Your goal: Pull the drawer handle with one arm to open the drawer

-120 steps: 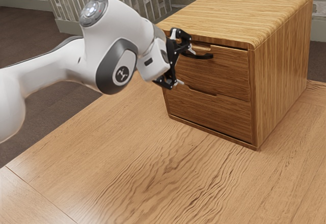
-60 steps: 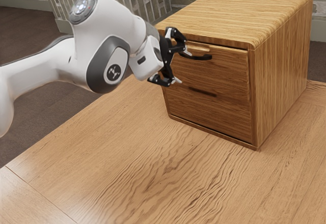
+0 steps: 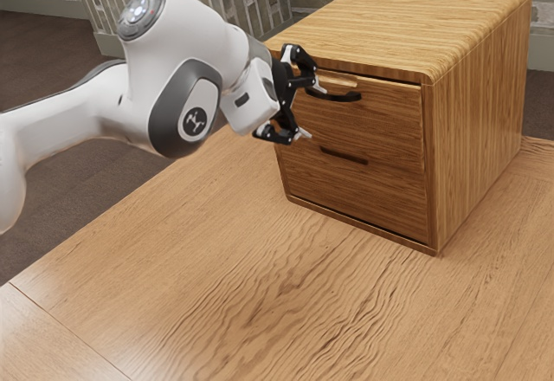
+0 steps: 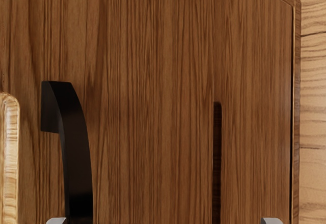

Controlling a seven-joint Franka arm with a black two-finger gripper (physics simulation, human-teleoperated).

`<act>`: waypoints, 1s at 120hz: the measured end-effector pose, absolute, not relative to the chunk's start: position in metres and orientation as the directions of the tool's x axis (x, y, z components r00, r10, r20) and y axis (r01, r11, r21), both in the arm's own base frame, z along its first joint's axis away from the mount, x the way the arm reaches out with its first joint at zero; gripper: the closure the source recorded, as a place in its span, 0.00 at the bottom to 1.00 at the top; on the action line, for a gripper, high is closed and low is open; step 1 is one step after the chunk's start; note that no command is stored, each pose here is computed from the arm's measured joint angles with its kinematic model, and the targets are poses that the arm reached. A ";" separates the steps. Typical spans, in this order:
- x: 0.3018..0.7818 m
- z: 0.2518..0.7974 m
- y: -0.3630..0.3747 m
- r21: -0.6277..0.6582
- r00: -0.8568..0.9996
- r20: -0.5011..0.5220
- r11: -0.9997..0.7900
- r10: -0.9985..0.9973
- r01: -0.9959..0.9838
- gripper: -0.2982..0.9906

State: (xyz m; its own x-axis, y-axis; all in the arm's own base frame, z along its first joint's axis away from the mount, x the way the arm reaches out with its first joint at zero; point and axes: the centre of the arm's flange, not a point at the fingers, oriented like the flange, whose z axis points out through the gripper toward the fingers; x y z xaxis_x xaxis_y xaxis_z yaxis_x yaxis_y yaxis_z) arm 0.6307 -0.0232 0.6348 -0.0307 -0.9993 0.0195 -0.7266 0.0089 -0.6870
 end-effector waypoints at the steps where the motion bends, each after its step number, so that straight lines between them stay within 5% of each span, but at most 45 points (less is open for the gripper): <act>1: 0.631 0.635 -0.023 -0.687 -0.031 0.020 0.009 -0.999 -0.726 0.42; 120: 0.621 0.639 -0.026 -0.683 -0.024 0.040 -0.010 -0.999 -0.731 0.53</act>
State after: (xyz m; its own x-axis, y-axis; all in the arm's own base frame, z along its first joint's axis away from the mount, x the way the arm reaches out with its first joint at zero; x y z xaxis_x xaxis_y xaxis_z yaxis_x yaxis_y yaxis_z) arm 0.6213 -0.0260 0.6391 -0.0237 -0.9989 0.0404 -0.7306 -0.0103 -0.6827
